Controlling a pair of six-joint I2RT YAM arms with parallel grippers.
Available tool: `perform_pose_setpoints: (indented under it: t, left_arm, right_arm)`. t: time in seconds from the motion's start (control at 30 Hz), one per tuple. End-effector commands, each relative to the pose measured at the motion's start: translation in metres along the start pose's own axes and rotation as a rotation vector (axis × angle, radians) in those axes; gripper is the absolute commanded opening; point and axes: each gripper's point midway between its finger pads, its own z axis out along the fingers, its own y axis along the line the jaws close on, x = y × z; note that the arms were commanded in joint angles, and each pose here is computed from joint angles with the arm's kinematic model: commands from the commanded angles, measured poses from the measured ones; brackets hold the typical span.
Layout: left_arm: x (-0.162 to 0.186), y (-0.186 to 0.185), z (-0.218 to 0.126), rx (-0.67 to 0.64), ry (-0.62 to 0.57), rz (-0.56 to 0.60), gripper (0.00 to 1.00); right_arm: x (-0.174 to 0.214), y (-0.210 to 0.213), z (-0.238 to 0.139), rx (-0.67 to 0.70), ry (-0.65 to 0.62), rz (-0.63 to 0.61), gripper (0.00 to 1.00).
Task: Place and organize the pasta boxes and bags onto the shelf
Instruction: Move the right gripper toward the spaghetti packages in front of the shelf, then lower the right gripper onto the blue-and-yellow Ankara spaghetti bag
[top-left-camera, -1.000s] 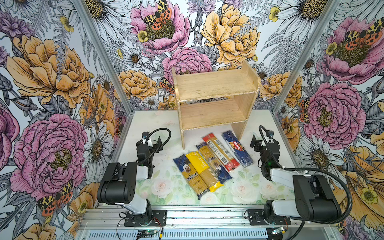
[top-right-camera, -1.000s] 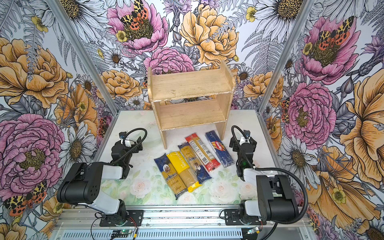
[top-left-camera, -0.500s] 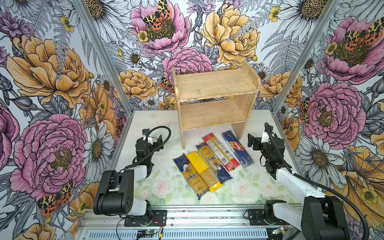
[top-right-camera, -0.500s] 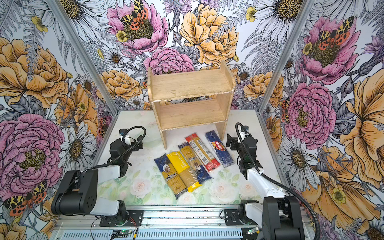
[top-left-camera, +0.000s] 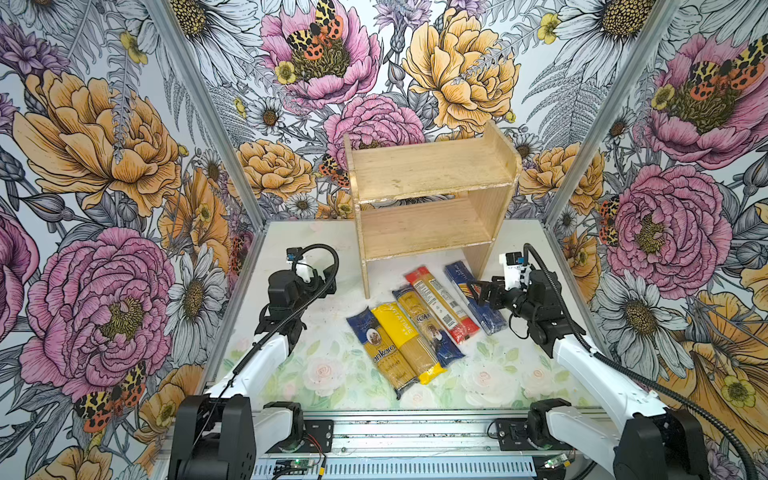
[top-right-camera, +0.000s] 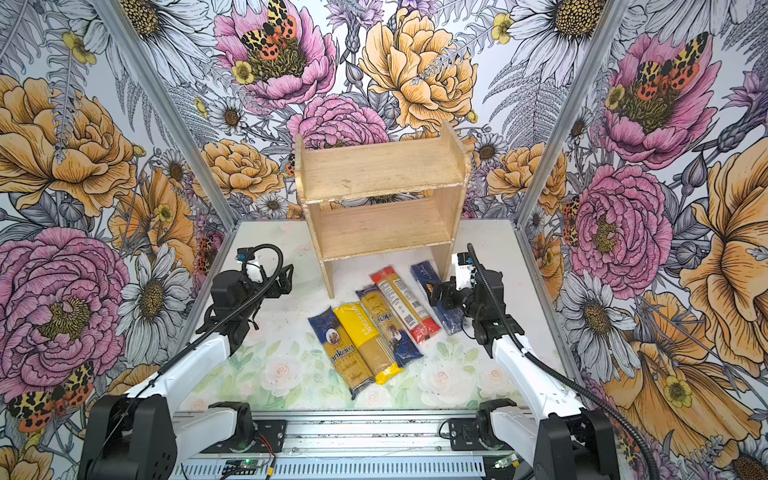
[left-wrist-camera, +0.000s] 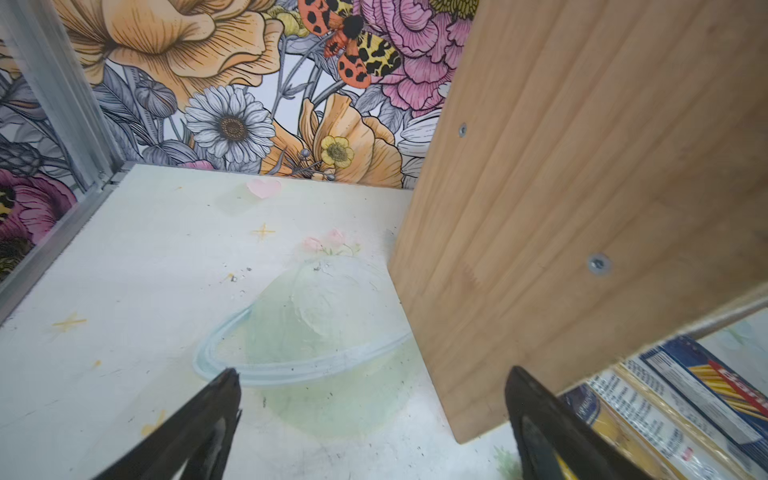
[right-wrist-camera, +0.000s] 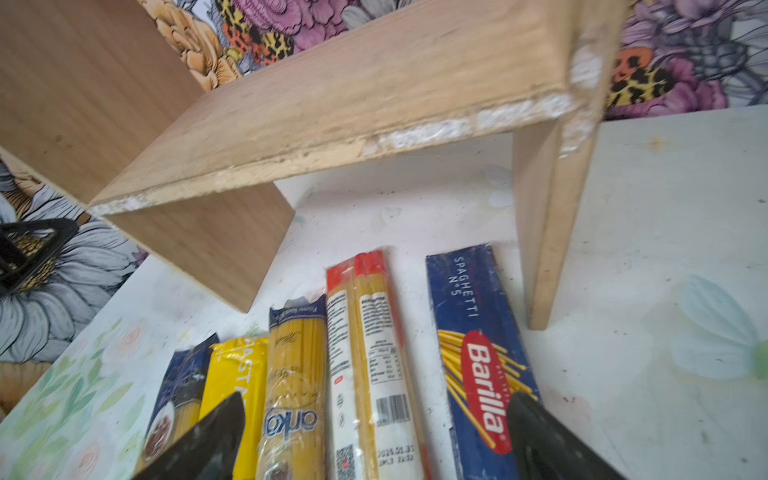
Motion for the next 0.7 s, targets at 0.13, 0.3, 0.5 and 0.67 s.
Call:
perform_pose_setpoints:
  t: [0.13, 0.3, 0.5, 0.67]
  left_arm:
    - [0.011, -0.044, -0.029, 0.109, 0.068, -0.040, 0.99]
    - [0.017, -0.068, -0.044, 0.171, 0.082, -0.065, 0.99]
    - [0.030, -0.075, -0.063, 0.199, 0.119, -0.109, 0.99]
    - [0.038, -0.080, -0.082, 0.229, 0.138, -0.157, 0.99]
  right_arm:
    - [0.017, 0.056, -0.002, -0.141, 0.063, 0.006, 0.97]
    - [0.048, 0.091, 0.006, -0.204, 0.149, -0.060, 0.96]
    - [0.072, 0.123, 0.015, -0.230, 0.216, -0.112, 0.94]
    - [0.095, 0.151, 0.030, -0.238, 0.286, -0.179, 0.93]
